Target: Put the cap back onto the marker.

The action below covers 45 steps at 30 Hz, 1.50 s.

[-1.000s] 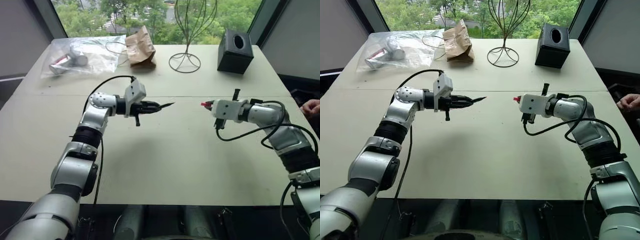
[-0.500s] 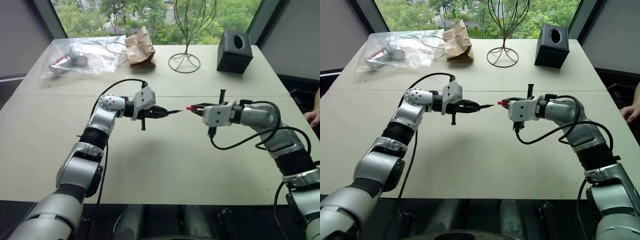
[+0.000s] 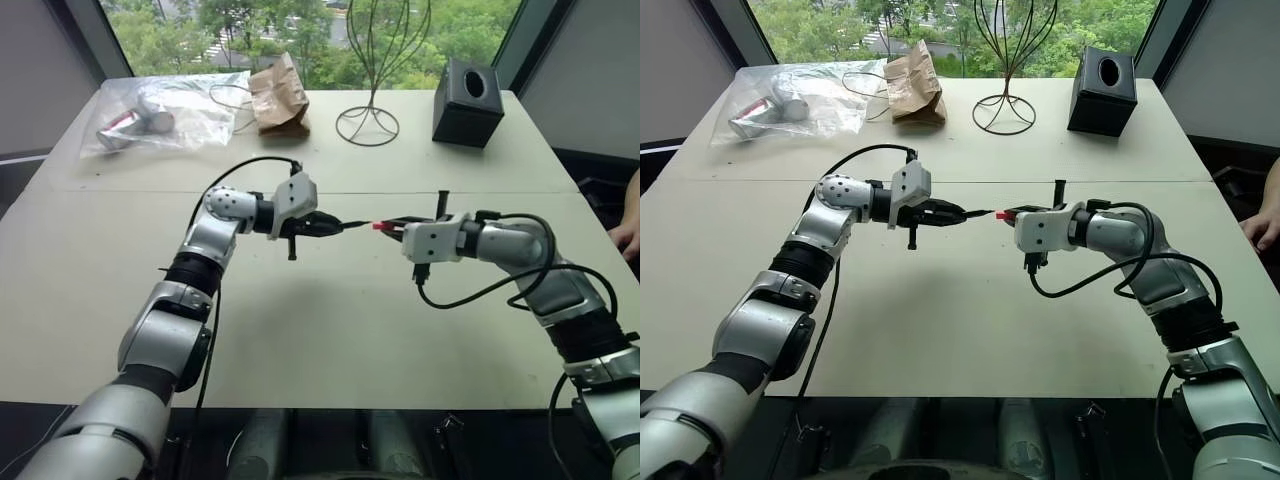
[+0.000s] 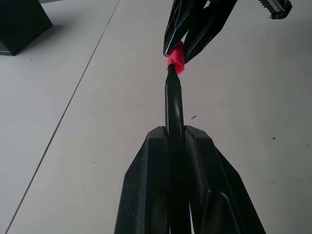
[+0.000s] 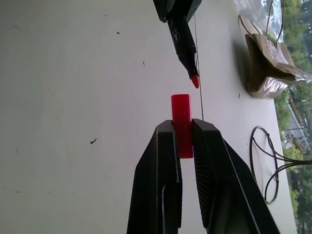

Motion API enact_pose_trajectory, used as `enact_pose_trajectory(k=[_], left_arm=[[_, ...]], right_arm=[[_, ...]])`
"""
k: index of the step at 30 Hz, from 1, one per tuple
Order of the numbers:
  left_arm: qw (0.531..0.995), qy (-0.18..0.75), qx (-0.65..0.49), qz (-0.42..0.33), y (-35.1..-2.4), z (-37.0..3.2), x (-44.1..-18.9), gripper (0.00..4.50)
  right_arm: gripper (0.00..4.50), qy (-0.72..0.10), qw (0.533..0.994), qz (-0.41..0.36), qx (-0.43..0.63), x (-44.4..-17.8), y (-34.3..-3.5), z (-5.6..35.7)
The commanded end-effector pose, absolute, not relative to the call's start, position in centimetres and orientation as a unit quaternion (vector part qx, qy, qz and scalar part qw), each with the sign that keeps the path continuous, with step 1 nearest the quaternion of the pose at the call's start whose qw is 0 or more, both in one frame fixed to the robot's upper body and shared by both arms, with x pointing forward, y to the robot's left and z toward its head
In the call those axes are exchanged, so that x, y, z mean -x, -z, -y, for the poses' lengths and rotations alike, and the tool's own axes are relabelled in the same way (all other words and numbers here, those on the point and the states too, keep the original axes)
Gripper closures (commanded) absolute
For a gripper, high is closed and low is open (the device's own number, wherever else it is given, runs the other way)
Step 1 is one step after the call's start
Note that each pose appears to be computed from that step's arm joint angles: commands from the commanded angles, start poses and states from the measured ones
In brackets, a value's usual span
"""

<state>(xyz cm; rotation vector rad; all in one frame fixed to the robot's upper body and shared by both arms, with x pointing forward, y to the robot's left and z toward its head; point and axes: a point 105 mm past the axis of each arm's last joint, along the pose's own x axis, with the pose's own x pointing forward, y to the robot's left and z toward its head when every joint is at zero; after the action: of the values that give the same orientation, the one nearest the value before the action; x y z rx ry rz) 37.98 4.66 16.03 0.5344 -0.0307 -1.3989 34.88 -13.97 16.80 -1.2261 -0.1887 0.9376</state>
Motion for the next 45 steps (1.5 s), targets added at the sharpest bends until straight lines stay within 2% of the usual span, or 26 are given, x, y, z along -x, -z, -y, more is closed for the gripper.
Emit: enact_pose_trajectory(k=[1, 23, 31, 37, 45], left_arm=[[0.727, 0.637, -0.254, 0.037, -17.4, -4.2, -38.0, 4.5], [0.723, 0.641, -0.254, 0.039, -17.0, -3.3, -38.0, 4.5], [0.713, 0.643, -0.275, 0.04, -17.2, -2.1, -38.1, 4.5], [0.689, 0.68, -0.248, 0.016, -17.7, -1.1, -37.1, 4.5], [0.685, 0.692, -0.227, 0.0, -18.2, -0.5, -36.9, 4.5]], right_arm=[[4.48, -0.403, 0.716, 0.12, 0.557, -34.7, -18.9, 13.7], [4.48, -0.416, 0.711, 0.128, 0.553, -34.2, -18.6, 12.4], [4.48, -0.438, 0.666, 0.129, 0.59, -34.0, -17.7, 10.8], [4.48, -0.42, 0.627, 0.142, 0.64, -35.0, -17.7, 9.9], [4.48, -0.402, 0.618, 0.187, 0.65, -35.3, -18.7, 8.3]])
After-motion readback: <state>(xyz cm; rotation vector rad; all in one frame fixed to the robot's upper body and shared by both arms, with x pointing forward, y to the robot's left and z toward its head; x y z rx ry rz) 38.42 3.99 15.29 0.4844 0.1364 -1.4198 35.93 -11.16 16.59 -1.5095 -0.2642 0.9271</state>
